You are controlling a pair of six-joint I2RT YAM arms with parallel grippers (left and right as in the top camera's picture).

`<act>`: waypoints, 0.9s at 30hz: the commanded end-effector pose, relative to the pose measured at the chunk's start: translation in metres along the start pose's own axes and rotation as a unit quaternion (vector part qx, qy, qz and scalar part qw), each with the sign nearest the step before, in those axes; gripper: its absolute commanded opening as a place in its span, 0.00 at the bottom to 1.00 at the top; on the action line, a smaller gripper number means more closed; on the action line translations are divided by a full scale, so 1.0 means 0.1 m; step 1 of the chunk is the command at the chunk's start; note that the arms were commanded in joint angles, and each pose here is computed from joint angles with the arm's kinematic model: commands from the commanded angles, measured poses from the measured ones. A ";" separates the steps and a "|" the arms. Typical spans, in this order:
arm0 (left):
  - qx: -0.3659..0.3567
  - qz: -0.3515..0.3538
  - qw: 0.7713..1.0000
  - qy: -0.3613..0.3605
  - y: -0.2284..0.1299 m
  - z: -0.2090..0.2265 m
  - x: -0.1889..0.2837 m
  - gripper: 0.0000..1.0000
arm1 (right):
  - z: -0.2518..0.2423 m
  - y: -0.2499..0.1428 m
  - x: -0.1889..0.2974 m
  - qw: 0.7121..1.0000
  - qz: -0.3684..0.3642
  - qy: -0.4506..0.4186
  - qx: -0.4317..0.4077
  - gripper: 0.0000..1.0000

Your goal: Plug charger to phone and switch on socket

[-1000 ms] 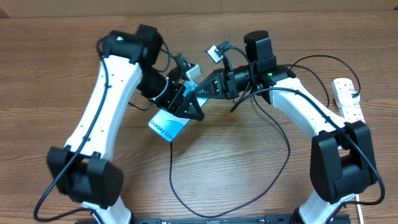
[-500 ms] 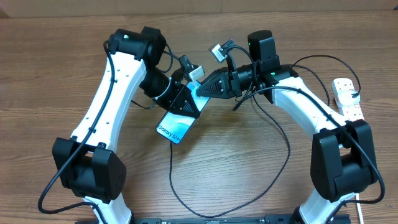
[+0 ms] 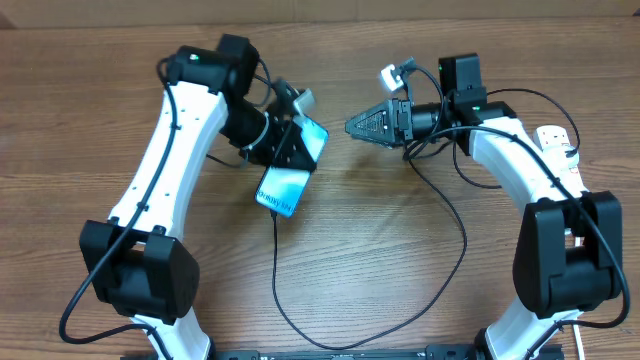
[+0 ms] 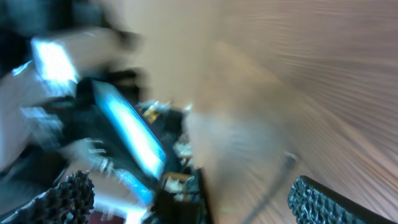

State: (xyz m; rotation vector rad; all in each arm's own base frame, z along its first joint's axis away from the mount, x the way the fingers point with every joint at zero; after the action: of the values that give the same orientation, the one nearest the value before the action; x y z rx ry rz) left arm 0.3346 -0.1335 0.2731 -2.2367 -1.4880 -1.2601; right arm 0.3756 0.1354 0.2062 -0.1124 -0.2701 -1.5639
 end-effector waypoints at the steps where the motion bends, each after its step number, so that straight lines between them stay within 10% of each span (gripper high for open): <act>1: 0.075 -0.092 0.987 -0.108 0.20 -0.05 0.18 0.04 | -0.26 0.04 0.07 0.984 -0.067 -0.162 -0.037 1.00; 8: 0.125 -0.163 0.953 -0.224 0.54 -0.10 0.36 0.04 | -0.39 -0.17 0.09 0.969 -0.043 -0.216 -0.115 0.97; 15: 0.232 -0.175 0.939 -0.181 0.61 0.05 0.41 0.04 | -0.41 -0.31 -0.11 0.954 -0.020 -0.271 -0.130 0.68; 27: 0.272 -0.262 0.920 -0.105 0.41 0.65 0.94 0.04 | -0.30 -0.85 -1.13 0.864 -0.066 -0.491 -0.091 0.68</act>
State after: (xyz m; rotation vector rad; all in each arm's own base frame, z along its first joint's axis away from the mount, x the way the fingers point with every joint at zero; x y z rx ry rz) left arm 0.4136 -0.0774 0.3083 -1.7532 -2.2331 -0.5611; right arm 0.3018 0.2239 0.1426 -0.9520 -0.7776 -1.4436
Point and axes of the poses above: each gripper's point midway between its finger pads, its own x axis back along the fingers, its own z axis along the line the jaws close on, y = z × x, the point moved 9 cm from there along x, back along the fingers, and after that the axes turned 14 degrees about -x, right-handed, at the moved point
